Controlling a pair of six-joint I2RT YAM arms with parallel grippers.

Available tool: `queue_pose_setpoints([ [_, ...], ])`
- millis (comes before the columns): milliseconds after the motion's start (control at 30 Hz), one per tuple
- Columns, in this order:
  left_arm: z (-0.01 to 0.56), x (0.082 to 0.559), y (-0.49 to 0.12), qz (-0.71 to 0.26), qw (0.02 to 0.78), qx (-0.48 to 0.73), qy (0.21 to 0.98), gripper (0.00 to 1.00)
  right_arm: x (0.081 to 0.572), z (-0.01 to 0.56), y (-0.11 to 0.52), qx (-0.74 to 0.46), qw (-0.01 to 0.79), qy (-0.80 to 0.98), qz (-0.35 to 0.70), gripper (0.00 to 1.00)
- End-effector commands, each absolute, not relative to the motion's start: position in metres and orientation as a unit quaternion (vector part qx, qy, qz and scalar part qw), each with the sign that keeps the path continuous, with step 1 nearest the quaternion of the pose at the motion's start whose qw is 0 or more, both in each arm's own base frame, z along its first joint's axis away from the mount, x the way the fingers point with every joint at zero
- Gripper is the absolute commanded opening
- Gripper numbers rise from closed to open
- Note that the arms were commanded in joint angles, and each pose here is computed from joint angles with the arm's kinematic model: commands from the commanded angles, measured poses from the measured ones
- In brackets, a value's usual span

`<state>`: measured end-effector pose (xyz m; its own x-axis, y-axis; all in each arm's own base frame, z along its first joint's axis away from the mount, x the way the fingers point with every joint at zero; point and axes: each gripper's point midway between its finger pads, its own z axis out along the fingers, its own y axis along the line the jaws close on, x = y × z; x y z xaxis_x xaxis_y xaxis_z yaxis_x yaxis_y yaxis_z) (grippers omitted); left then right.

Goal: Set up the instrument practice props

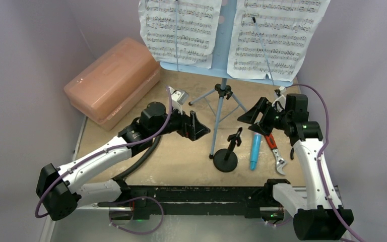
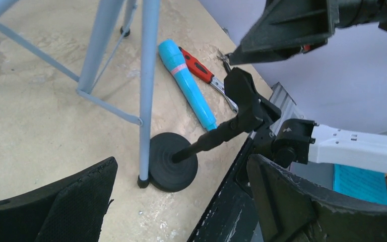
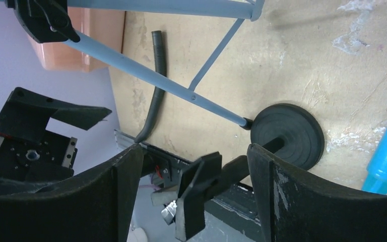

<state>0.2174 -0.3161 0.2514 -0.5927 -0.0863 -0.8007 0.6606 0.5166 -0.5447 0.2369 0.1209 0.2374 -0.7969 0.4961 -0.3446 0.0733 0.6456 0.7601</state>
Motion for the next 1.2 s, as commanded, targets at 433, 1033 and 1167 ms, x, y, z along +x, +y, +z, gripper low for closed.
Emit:
queue_pose_setpoints([
  [433,0.278,0.178,-0.381,-0.396,0.461,0.257,0.751,0.99,0.257,0.242,0.106,0.172,0.329,0.862,0.347,0.9],
  [1033,0.252,0.183,-0.43,-0.239,0.512,0.306,0.766,0.96,0.254,0.221,0.099,0.181,0.318,0.873,0.322,0.94],
  [1167,0.242,0.18,-0.438,-0.233,0.505,0.321,0.766,0.82,0.254,0.219,0.099,0.178,0.319,0.874,0.32,0.94],
])
